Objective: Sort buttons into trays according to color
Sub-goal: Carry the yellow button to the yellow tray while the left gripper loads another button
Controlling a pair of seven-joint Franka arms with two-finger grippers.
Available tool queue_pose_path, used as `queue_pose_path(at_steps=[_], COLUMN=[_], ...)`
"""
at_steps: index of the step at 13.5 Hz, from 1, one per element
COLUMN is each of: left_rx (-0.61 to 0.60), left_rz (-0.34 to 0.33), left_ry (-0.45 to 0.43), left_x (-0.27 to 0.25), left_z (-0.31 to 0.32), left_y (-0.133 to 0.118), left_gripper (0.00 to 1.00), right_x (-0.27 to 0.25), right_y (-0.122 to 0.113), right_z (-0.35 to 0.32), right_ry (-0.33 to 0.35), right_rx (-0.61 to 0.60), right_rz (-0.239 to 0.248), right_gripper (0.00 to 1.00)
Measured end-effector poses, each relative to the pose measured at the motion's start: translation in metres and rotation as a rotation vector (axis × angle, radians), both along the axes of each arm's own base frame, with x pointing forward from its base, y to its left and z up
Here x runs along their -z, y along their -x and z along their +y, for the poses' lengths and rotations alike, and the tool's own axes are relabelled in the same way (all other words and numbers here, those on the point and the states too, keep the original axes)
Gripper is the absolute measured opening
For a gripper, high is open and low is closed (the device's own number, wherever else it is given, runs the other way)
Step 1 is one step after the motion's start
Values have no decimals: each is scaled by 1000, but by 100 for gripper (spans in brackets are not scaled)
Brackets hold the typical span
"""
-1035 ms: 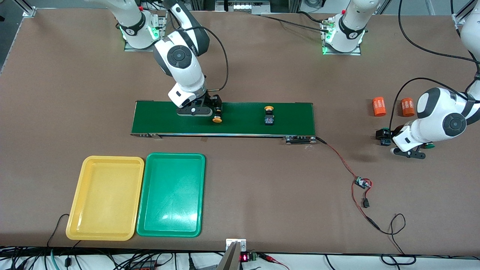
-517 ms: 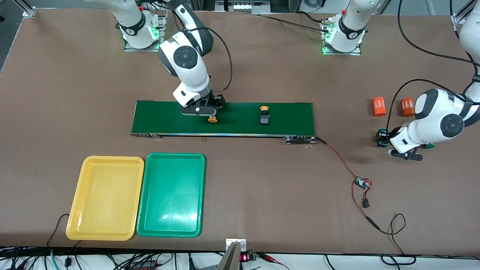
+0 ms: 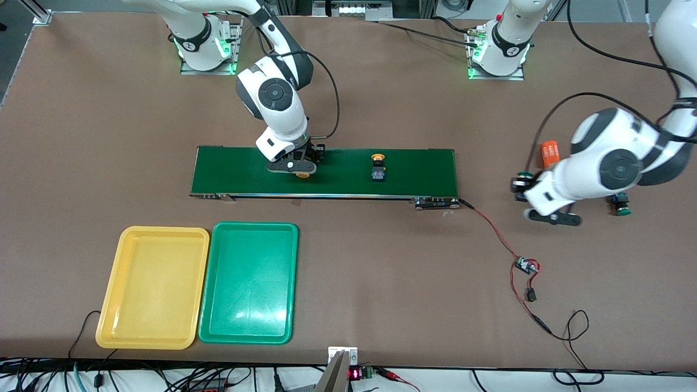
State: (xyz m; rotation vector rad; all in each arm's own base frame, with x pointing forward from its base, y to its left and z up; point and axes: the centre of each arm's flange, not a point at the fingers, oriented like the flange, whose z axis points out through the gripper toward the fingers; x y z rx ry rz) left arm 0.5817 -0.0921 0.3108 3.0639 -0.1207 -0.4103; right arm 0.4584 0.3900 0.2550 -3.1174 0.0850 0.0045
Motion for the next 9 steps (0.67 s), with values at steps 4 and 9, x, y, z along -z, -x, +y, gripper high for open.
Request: queue_pose_path(at_steps=[4,9], left_rx=[-102,-125], left_rz=[-4,-21], left_ry=[-11,-24], left_x=[4,35], left_z=[-121,-188], left_y=[26,50], left_gripper=[42,42], right_x=[-1,-31], right_y=[-2,-36], right_z=[-1,-20], right_ry=[0,-8], right_rx=[3,14], right_rz=[-2,-51], right_gripper=[33,33])
